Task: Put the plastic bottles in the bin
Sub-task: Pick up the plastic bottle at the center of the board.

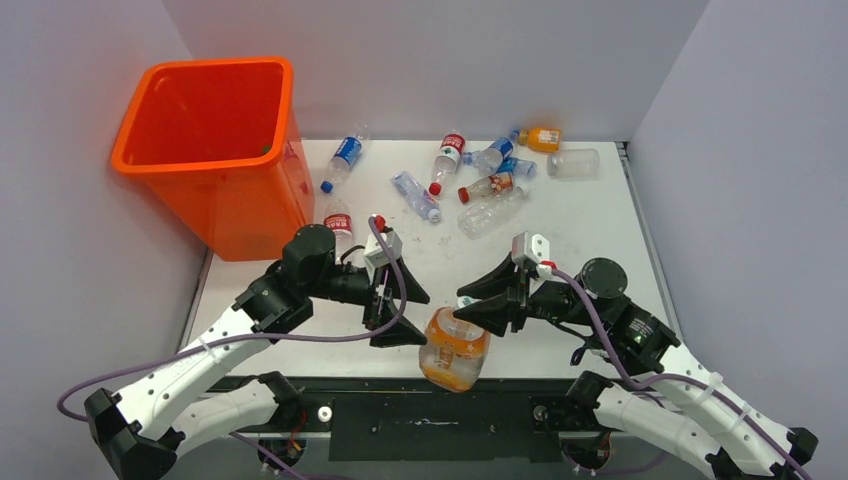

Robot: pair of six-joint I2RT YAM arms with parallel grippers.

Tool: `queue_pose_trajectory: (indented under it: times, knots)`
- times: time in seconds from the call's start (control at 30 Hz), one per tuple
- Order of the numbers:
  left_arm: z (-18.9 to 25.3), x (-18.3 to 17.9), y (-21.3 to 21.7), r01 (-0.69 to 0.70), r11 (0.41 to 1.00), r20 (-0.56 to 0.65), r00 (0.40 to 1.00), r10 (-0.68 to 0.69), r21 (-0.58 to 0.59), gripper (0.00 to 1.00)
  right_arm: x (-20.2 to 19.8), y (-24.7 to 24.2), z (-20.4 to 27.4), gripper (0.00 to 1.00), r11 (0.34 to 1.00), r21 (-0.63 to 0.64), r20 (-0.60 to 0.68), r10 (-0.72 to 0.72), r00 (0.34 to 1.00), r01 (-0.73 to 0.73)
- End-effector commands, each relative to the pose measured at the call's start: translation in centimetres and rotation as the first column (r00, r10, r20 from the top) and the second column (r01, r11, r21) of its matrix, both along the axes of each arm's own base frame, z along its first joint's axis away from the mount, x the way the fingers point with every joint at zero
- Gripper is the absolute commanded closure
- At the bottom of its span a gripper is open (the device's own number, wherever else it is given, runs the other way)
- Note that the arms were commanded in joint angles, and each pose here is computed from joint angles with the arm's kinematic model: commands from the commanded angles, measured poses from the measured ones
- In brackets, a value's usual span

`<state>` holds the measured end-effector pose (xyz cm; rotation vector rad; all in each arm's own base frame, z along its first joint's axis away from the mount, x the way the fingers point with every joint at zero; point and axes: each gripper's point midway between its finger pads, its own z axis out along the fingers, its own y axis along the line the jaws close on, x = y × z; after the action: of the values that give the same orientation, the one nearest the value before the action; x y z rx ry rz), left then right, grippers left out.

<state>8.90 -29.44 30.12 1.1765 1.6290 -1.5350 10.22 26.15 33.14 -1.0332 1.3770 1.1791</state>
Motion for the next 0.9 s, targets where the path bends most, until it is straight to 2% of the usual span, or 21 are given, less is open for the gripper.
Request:
queue_pose_trajectory:
  times: [0.0,0.27,0.63,0.87]
  knots:
    - [3.0,1.1,0.0,-0.070,0.988,0.087,0.993,0.082,-0.136,0.04,-0.8,0.2,4.1,0.95,0.994,0.102,0.100,0.037,0.994,-0.048]
    - [2.9,2.9,-0.1,-0.184,0.956,0.085,0.974,0.208,-0.227,0.04,-0.1,0.5,5.4,0.95,0.986,0.164,0.110,0.004,0.994,-0.022]
    - [3.8,-0.6,-0.5,0.022,0.943,0.064,0.998,-0.001,-0.332,0.04,-1.4,1.2,7.0,0.95,0.962,0.248,0.102,0.093,0.990,-0.116]
    - [4.4,-1.7,-0.3,0.064,0.919,0.077,0.996,-0.037,-0.388,0.04,-1.0,1.6,7.2,0.95,0.943,0.314,0.070,0.093,0.993,-0.111]
